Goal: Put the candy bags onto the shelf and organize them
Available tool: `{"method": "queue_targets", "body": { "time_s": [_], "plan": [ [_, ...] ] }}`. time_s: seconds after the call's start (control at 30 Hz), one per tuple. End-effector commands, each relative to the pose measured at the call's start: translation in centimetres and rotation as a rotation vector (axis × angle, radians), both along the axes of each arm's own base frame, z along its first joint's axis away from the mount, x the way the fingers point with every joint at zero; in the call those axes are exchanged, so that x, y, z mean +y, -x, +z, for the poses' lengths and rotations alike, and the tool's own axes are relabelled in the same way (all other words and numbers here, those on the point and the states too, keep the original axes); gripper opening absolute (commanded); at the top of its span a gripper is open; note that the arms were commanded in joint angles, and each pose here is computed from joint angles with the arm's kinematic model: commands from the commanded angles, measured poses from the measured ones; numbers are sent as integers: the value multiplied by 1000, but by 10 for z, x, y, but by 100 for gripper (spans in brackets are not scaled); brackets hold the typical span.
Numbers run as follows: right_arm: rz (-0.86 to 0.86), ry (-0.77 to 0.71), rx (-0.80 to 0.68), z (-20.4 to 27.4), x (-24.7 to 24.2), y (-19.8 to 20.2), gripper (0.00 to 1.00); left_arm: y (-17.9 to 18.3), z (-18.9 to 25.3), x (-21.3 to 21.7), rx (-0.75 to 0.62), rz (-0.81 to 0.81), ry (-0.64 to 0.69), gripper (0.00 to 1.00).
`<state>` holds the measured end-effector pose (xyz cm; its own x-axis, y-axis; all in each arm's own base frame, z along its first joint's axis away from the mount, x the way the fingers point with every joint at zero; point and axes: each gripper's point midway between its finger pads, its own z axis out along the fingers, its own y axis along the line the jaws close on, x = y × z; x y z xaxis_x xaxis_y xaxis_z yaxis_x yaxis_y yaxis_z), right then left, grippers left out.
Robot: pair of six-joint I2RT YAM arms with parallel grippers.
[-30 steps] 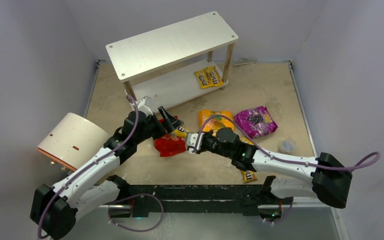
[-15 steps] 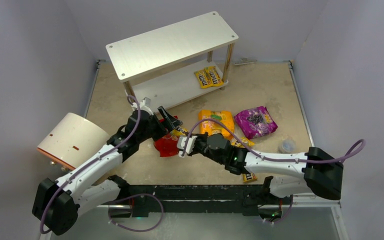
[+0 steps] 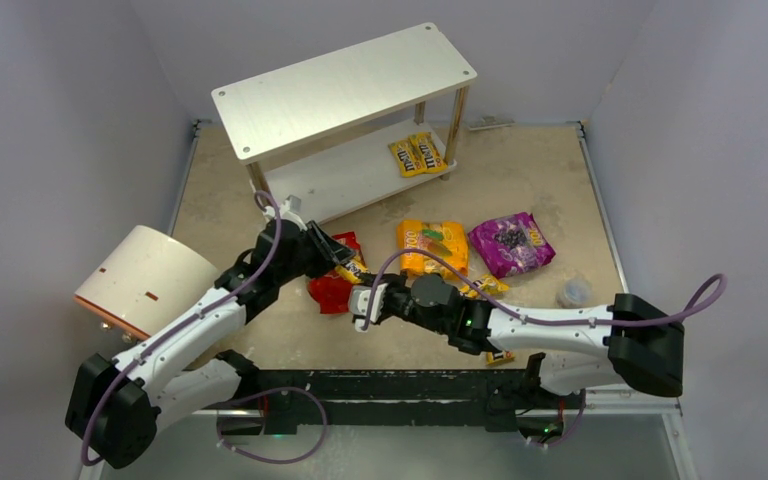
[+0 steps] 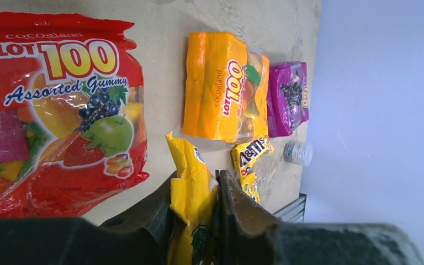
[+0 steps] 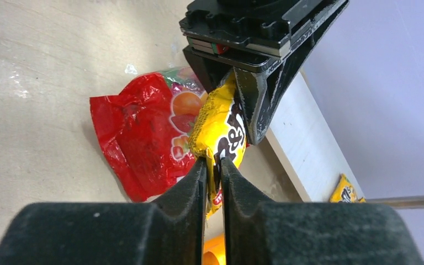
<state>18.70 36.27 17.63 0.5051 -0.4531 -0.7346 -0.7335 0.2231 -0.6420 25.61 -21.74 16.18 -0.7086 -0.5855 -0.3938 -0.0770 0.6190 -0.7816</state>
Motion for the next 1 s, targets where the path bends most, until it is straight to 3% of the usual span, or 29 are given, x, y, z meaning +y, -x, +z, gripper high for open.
{"method": "queue_targets", "body": {
  "time_s": [0.0, 0.07, 0.17, 0.23, 0.4, 0.53, 0.7, 0.83, 0.97],
  "plan": [
    [98, -35, 11, 8, 12, 17, 22, -8, 24, -1, -75, 12, 42, 15],
    [149, -23, 46, 5, 14, 28, 41, -9, 27, -1, -99, 2, 36, 9],
    [243, 19, 121, -4, 11, 50, 80, -11, 40, -7, -196, -61, 21, 2],
    [248, 13, 160, -5, 3, 57, 97, -12, 55, -9, -292, -105, 6, 2],
    [312, -152, 189, 22, -28, 85, 99, 3, 97, -24, -633, -336, -57, 1],
    [321, -287, 213, 39, -49, 97, 99, 25, 114, -37, -829, -529, -79, 0],
    [314, -311, 170, 48, -61, 97, 99, 58, 129, -47, -1021, -724, -43, 0],
    [231, -347, 64, 69, -58, 75, 99, 38, 141, -40, -921, -564, -28, 0],
    [216, -265, -48, 72, -36, 58, 99, 6, 127, -28, -614, -364, -45, 0]
  ]
}}
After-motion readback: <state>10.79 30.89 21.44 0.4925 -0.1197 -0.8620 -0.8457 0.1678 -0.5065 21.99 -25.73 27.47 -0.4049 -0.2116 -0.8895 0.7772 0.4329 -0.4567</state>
